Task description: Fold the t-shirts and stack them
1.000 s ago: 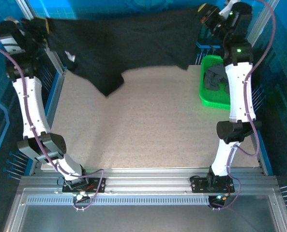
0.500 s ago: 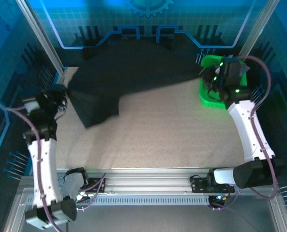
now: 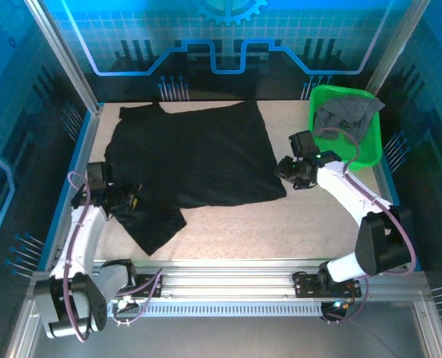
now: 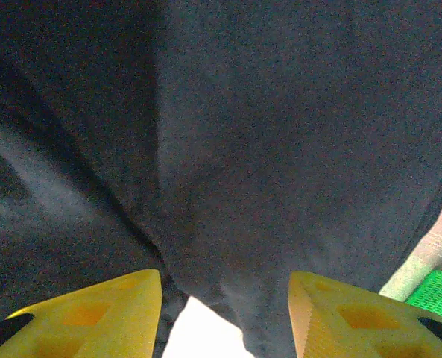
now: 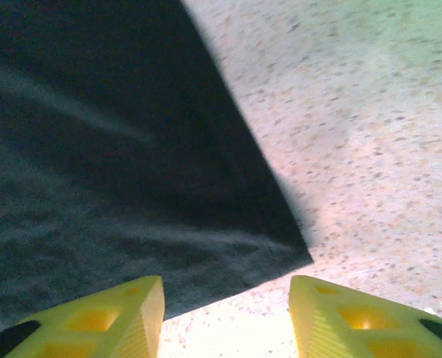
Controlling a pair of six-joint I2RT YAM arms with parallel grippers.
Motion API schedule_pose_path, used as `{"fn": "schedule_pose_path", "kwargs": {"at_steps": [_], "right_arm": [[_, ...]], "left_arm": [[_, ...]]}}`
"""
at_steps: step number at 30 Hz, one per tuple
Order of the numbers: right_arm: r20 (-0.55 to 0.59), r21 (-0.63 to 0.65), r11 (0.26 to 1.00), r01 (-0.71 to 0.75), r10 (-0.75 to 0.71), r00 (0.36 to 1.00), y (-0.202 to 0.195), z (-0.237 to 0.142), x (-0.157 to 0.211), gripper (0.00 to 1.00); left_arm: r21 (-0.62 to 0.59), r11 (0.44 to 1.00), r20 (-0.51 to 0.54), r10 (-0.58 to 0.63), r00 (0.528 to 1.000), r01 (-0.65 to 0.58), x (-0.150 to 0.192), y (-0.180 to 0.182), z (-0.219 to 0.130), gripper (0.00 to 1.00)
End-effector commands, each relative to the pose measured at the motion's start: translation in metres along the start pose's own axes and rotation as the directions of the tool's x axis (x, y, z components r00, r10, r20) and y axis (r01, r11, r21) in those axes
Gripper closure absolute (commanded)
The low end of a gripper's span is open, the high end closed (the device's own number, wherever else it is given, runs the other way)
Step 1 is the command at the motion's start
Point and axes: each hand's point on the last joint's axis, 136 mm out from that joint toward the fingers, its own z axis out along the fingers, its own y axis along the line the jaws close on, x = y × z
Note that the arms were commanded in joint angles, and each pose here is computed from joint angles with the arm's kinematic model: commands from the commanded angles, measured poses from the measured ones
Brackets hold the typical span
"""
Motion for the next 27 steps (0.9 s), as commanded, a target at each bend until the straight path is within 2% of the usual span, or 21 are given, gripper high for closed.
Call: {"fn": "schedule_pose_path", "kwargs": {"at_steps": [1,4,12,16,20,27], "right_arm": [[-0.013,-0.042,0.999,0.032,-0.033,0.999,0.017,0.018,0.003,0.58],[-0.053,-0.051,0.997,0.063,-0.066,0.996,0.032,0.042,0.004,0.65],[-0.233,0.005,0.994,0.111,-0.107,0.967,0.061,0.098,0.014,0.64],[-0.301,0.107,0.988,0.116,-0.079,0.950,0.049,0.115,0.016,0.61],[-0.342,0.176,0.979,0.104,-0.038,0.939,0.034,0.120,0.013,0.60],[-0.368,0.251,0.968,0.017,0.080,0.926,-0.001,0.112,0.005,0.61]], "left_arm": [[-0.079,0.997,-0.045,-0.011,0.999,0.008,0.012,0.028,0.015,0.57],[-0.086,0.996,-0.072,-0.034,0.997,0.027,0.012,0.027,0.030,0.61],[-0.132,0.991,-0.059,-0.014,0.998,0.006,-0.005,0.019,0.050,0.62],[-0.162,0.987,-0.061,-0.020,0.998,0.010,-0.012,0.017,0.065,0.60],[-0.191,0.982,-0.107,-0.030,0.994,0.009,-0.011,0.016,0.083,0.59],[-0.187,0.979,-0.264,0.026,0.964,-0.077,0.021,0.001,0.117,0.59]]}}
